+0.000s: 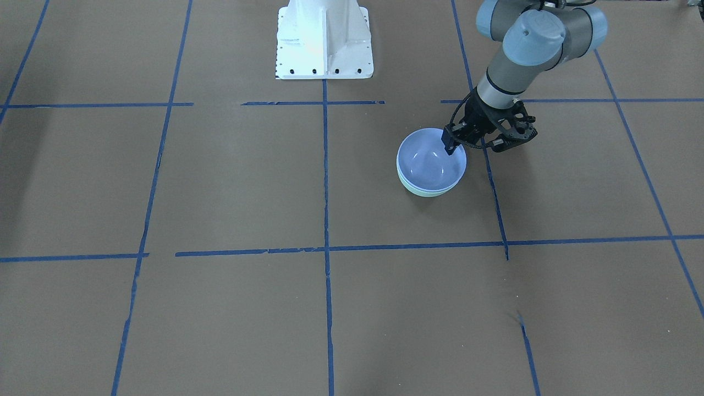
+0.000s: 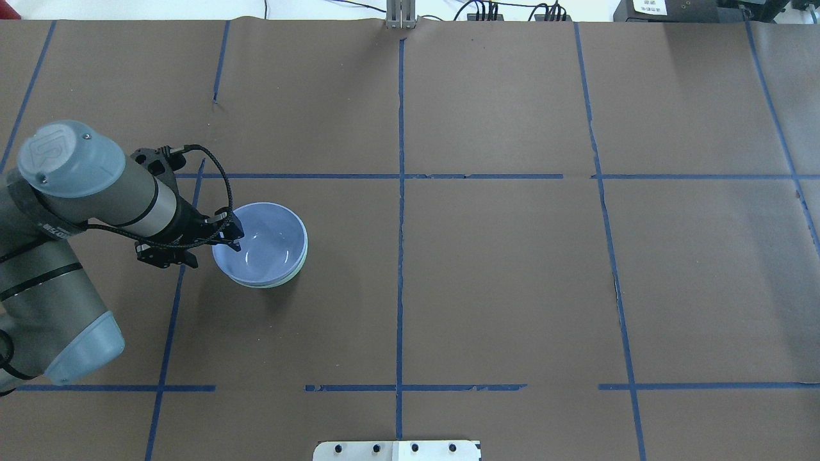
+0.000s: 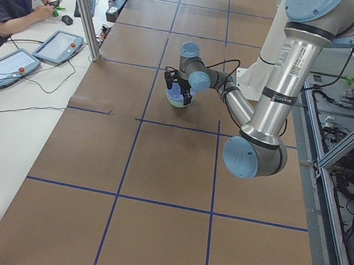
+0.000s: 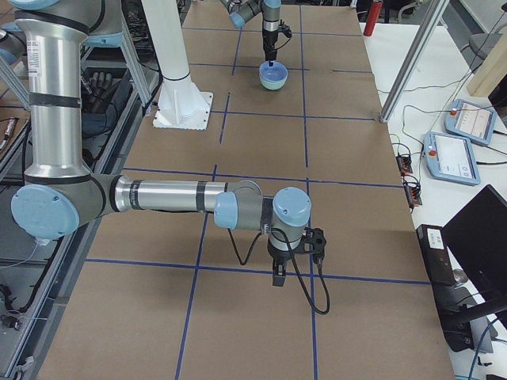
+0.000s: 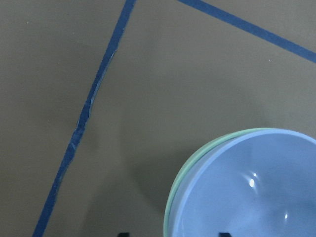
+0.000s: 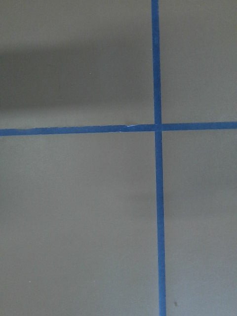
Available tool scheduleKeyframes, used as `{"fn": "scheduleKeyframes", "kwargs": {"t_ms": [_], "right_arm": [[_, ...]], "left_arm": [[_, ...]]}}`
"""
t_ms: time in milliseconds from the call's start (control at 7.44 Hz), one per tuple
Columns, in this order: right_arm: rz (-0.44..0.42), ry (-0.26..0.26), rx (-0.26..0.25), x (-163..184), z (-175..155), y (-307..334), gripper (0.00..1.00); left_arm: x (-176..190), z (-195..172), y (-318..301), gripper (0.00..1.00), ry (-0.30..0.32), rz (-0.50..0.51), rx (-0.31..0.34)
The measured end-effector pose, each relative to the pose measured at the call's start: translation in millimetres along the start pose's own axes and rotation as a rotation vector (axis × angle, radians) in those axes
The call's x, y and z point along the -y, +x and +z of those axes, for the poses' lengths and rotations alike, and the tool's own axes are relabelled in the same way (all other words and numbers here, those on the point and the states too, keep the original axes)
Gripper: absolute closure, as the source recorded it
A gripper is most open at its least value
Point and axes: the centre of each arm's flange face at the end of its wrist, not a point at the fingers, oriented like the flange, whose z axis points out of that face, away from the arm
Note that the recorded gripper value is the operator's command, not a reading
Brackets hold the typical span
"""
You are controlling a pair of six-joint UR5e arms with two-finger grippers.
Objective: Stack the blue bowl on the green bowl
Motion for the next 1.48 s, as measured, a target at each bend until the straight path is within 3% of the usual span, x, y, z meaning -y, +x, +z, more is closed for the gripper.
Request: {"fn": "scheduleKeyframes", "kwargs": {"t_ms": [269,403,537,806,1209,1478], "right_arm": [[-0.001,0.000,0.000,0,0,0,0.00],[0.000,0.000,0.000,0,0,0,0.00],[0.000,0.000,0.000,0,0,0,0.00],[0.000,0.000,0.000,0,0,0,0.00],[0.000,0.000,0.000,0,0,0,0.00],[0.001,0.000,0.000,0,0,0,0.00]], "left_arm": [[11,-25,-13,0.15,0.028,0.091,-0.021],[32,-39,-38,0.07,0.062,0.163,-0.008],[65,-58,-79,0.01,0.110,0.251,0.027],[127,-104,-190,0.00,0.184,0.410,0.128],[177,-159,-365,0.00,0.181,0.576,0.241],[191,-173,-453,0.00,0.164,0.594,0.280]]}}
